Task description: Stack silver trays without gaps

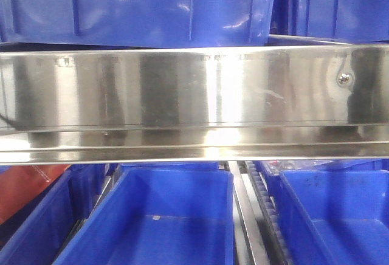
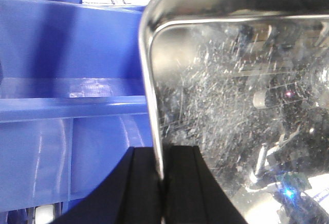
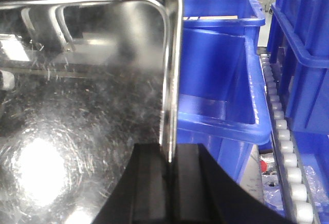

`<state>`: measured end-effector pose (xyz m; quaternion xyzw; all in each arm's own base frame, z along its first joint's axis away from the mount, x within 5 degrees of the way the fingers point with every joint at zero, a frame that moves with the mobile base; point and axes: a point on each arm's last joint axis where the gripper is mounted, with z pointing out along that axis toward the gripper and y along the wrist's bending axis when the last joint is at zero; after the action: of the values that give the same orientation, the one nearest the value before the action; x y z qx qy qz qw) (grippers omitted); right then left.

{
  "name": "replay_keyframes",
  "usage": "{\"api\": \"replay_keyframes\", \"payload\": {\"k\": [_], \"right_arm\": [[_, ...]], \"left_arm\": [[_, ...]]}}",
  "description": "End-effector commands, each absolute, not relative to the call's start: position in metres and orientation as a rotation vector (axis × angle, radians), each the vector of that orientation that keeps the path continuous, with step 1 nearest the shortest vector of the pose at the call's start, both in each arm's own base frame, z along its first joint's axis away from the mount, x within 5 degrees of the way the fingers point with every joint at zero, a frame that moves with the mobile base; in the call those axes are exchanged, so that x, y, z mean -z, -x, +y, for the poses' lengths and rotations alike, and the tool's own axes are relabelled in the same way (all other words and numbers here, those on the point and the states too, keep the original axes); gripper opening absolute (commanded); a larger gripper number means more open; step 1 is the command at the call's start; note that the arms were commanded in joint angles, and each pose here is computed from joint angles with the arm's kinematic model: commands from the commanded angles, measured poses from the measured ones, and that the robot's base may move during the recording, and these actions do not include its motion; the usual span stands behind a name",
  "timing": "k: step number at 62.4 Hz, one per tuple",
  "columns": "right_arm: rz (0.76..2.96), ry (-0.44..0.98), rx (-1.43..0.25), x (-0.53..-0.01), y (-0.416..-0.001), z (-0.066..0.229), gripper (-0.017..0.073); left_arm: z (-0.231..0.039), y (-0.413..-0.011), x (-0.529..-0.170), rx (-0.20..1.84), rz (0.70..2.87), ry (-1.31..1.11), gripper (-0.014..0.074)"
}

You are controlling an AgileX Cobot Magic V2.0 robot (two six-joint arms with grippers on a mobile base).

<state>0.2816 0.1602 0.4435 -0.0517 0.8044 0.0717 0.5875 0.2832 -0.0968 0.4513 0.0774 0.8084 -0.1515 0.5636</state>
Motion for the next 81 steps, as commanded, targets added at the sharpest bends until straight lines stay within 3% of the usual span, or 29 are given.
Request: {"api": "replay_keyframes", "payload": {"k": [1,81], "right_arm": [[1.823,0.144,-0.146,-0.4507,-0.2806,0.1571,-0.0080],[1.753,0.190,-0.217,-0.4568,-0.2805,0.1638,-0.0080]], "left_arm": [[-0.0964,-0.2790,-0.4607,0.357,1.851,-0.188,-0.0008],[-0.0964,-0.2791,-0.4610,0.356,1.847,-0.188,-0.0008]]}}
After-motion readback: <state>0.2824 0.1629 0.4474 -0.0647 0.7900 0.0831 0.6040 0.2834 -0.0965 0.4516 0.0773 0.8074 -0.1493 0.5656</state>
